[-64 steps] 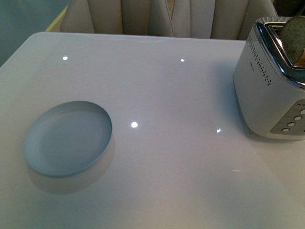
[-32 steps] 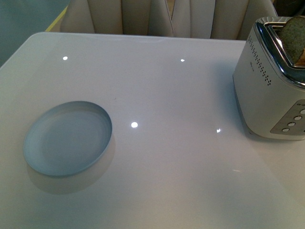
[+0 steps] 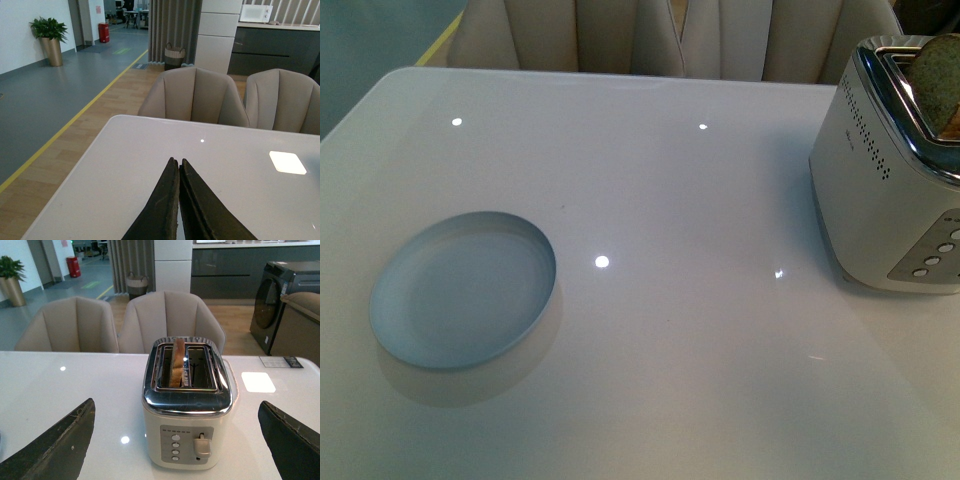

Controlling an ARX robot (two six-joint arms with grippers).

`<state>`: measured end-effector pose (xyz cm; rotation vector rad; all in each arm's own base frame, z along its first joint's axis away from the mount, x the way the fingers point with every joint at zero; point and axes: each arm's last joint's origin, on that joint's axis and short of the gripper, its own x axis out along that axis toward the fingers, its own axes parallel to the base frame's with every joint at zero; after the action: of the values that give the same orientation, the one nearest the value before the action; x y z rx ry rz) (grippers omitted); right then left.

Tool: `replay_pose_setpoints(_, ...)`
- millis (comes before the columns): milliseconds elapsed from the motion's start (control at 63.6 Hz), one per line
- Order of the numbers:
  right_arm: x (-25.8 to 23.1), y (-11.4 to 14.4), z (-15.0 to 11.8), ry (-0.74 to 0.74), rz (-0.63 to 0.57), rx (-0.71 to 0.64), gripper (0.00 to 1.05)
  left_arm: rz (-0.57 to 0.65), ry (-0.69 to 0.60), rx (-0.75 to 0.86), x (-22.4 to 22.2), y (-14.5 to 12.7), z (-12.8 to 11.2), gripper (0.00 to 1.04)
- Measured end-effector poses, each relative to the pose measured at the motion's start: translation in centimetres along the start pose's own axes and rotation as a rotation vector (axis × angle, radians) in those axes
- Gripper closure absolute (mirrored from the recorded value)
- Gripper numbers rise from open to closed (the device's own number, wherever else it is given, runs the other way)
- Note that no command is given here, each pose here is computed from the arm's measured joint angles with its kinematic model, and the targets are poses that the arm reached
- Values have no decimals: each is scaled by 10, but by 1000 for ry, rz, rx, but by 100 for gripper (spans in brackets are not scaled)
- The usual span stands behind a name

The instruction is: Left arm holds plate, right arm toasts bread

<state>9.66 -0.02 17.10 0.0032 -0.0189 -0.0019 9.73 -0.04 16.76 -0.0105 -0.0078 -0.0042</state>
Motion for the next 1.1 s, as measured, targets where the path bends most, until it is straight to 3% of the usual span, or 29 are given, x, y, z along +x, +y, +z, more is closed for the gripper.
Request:
replay_pose_setpoints(220, 0, 0, 0, 0, 0, 0, 9, 0, 0, 0, 0, 0, 0, 98)
replay_pose_setpoints(676, 0, 0, 0, 0, 0, 0, 9, 0, 0, 0, 0, 0, 0, 6)
replay_pose_setpoints(1101, 0, 0, 0, 0, 0, 0, 9, 0, 0, 2, 0, 0, 0, 7)
